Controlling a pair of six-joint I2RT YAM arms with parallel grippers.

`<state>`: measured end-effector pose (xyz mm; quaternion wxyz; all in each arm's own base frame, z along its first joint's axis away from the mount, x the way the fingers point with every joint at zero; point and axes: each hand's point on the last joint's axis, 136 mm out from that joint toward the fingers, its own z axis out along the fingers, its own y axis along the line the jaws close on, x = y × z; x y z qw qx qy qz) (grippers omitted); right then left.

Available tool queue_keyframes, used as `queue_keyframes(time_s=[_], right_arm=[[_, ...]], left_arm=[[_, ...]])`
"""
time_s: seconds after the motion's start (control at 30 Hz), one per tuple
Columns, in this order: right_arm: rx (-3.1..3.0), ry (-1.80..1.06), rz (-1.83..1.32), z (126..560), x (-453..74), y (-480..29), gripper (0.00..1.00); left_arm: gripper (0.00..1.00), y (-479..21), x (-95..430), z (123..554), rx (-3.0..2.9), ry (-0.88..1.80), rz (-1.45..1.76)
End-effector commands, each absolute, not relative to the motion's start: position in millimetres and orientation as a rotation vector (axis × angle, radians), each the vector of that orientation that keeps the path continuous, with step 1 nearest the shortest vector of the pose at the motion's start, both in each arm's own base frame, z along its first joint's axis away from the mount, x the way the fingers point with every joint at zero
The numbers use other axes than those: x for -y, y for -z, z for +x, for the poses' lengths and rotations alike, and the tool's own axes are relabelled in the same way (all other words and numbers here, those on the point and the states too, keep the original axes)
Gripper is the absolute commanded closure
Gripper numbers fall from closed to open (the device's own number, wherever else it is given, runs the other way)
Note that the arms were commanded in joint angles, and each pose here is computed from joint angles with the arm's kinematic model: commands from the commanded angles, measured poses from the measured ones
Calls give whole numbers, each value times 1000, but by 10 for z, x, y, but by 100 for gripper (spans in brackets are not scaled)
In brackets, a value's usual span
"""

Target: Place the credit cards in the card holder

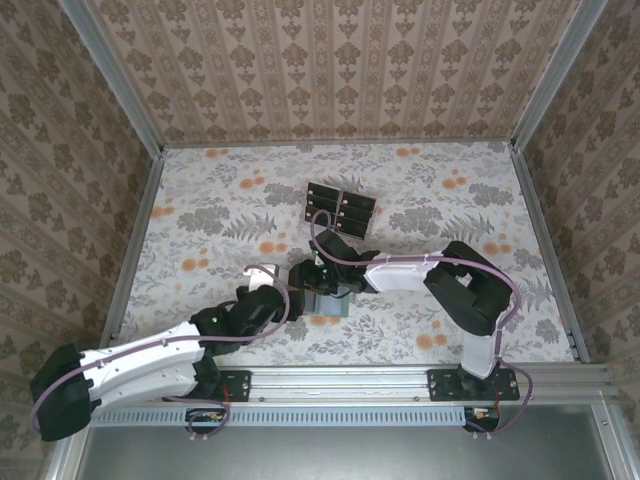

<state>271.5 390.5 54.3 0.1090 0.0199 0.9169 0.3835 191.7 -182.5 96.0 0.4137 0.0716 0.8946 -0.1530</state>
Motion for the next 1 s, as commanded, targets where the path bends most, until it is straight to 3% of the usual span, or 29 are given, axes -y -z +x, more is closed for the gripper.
queue_keyframes(time_s=[0.0,0.17,0.33,0.6,0.97], right_arm=[[-2685,-1140,-21,2726,-3977,-731,53],[-2522,-1207,-157,2948,-3885,-1493,53],[-2479,-930,-283,3390,-3351,-1958,52],[-2530,-465,-415,3998,-2643,-1921,55],[-2579,-17,-760,4124,-2418,-1502,59]], left_arm=[[0,-938,1656,1927,-2251,334,133],[0,-929,1538,1955,-2278,314,82],[0,-937,1537,2009,-2326,348,65],[0,-1095,1452,2120,-2381,379,30],[0,-1140,1414,2263,-2453,350,1]])
